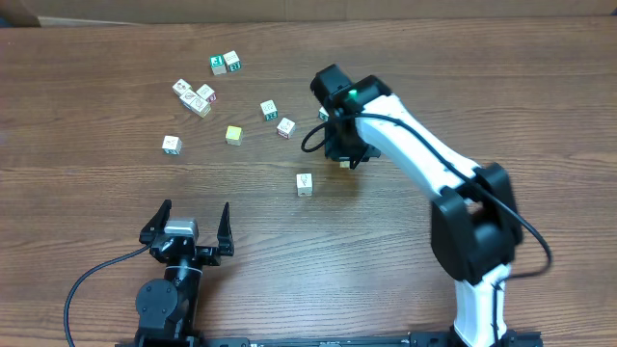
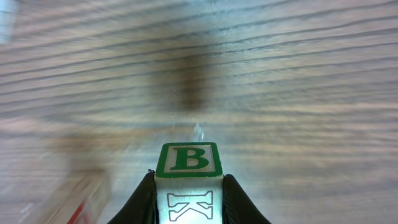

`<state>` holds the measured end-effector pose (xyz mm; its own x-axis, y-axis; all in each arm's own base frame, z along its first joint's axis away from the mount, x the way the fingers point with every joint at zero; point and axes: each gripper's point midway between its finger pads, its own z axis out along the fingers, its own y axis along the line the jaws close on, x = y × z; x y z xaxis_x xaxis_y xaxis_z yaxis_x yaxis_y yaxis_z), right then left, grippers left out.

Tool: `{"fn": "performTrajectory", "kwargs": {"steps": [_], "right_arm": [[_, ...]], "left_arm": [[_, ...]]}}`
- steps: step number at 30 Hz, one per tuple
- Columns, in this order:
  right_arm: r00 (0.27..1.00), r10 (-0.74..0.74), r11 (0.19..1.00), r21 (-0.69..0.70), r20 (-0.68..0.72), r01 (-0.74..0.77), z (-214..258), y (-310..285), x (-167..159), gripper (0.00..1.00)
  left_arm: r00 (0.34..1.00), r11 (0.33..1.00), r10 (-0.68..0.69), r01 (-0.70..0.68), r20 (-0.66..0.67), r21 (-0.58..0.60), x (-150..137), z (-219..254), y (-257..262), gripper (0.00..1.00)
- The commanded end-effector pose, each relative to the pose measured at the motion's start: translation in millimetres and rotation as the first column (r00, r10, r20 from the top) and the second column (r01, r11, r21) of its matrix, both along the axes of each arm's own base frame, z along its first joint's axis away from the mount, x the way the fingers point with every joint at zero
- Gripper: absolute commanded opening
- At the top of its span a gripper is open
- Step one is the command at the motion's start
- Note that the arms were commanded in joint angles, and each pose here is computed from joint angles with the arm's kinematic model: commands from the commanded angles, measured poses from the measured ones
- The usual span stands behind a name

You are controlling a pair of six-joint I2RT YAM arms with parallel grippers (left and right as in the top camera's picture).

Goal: Form a tower

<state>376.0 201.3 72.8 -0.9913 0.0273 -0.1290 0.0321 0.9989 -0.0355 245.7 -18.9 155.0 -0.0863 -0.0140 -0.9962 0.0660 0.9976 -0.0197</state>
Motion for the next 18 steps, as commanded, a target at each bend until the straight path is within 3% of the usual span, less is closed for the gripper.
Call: {"fn": "performTrajectory", "kwargs": {"steps": [1, 9, 18], "right_arm": [[0.995, 0.007, 0.994, 0.104, 0.096, -0.017, 56.0, 12.2, -4.1, 0.23], [0.991, 0.047, 0.965, 0.252, 0.123, -0.077, 102.2, 53.8, -28.2, 0.23], [0.99, 0.065, 0.984, 0.154, 0.129, -0.084, 86.6, 76.4, -51.7, 0.23]], "left_arm": [[1.0, 1.0, -0.006, 0.006, 0.011, 0.014, -0.3, 1.5, -0.3, 1.0], [1.0, 1.0, -0.006, 0.006, 0.011, 0.014, -0.3, 1.5, -0.3, 1.0], [1.0, 1.0, -0.006, 0.006, 0.011, 0.014, -0.3, 1.3, -0.3, 1.0]]}}
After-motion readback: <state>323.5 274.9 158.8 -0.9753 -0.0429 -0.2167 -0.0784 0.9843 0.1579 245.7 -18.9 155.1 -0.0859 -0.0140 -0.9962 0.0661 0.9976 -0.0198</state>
